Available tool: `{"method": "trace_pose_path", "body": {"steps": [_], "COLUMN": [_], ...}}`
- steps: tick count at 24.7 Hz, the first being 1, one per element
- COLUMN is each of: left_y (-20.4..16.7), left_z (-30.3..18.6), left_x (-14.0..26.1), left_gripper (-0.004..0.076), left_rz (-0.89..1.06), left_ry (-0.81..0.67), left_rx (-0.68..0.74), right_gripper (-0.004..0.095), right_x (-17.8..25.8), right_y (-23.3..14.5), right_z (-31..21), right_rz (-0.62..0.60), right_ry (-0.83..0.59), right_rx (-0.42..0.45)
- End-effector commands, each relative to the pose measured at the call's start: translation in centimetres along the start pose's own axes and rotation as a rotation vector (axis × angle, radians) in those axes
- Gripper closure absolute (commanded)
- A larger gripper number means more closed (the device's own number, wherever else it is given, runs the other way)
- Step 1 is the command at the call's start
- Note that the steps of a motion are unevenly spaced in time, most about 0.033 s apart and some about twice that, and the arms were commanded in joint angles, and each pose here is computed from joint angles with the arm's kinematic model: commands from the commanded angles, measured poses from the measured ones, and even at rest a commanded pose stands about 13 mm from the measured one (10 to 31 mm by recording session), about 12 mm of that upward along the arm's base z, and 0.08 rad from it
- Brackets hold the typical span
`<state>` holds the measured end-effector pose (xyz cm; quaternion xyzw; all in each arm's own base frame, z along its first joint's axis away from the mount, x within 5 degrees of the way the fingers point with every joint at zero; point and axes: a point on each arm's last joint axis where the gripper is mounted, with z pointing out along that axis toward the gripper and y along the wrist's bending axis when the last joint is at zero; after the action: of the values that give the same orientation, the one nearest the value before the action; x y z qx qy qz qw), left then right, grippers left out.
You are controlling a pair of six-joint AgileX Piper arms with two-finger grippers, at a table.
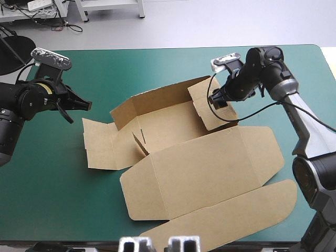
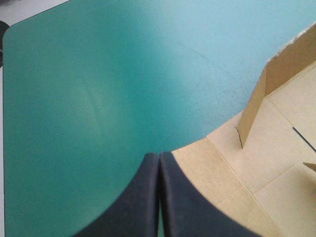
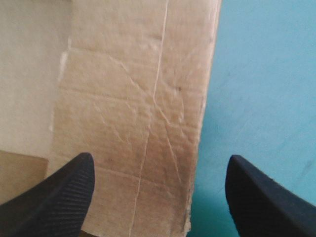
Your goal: Fold the box
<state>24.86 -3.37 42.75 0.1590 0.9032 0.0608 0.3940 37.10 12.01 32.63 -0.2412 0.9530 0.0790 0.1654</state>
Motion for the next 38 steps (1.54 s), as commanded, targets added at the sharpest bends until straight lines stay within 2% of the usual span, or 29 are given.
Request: {"method": "trace_pose_path", "body": {"steps": [1,7,9,12,16,18,23,25,31,33,35,38], "left_y": [0.4,0.2,0.2,0.2,0.2,0.2,0.1,0.5,2.6,3.4,3.7,3.9], "left_z": [-1.8,-1.8,-1.8,-1.8,-1.8,-1.8,-1.8,-1.8,-2.1,-2.3,-2.5,-2.4], "left_x": [-1.1,-1.1,-1.0,-1.0,-1.0,-1.0,-0.9,-1.0,-1.0,-1.0,-1.1,-1.3], "left_gripper": [0.0734,0.0734,0.0734,0.0734,0.0734,0.0734,0.0734,0.0734,0.0734,0.0734,0.0734,0.0734], "left_rz": [-0.027,-0.039,-0.041,-0.041,-0.040,-0.041,-0.043,-0.052,-0.053,-0.082,-0.091,-0.099], "left_ry": [-0.119,-0.118,-0.116,-0.116,-0.115,-0.110,-0.099,-0.108,-0.117,-0.129,-0.148,-0.159], "left_rx": [-0.016,0.008,0.008,0.008,0.008,0.011,0.015,-0.019,-0.258,-0.349,-0.389,-0.406], "right_gripper": [0.0218,0.0251,0.0296,0.0460,0.0836,0.0924,0.0928,0.0928,0.0928,0.0928,0.0929,0.0928], "right_x": [1.0,0.6,0.5,0.2,-0.7,-1.1,-2.0,-1.7,1.8,3.7,5.0,5.8], "right_y": [0.2,-0.5,-0.6,-0.7,-0.7,-0.6,-0.6,-0.9,-4.1,-5.2,-5.8,-5.9], "right_z": [0.5,4.4,5.1,5.1,4.0,3.1,-0.1,-3.0,-13.1,-16.5,-18.6,-19.9], "right_rz": [-0.013,-0.001,0.001,0.005,-0.003,-0.016,-0.021,-0.010,0.070,0.101,0.123,0.141], "right_ry": [0.040,0.106,0.116,0.108,0.069,0.053,-0.050,-0.128,-0.401,-0.490,-0.547,-0.602], "right_rx": [-0.007,-0.017,-0.019,-0.017,-0.010,-0.008,0.010,-0.009,-0.039,-0.006,0.016,-0.001]}}
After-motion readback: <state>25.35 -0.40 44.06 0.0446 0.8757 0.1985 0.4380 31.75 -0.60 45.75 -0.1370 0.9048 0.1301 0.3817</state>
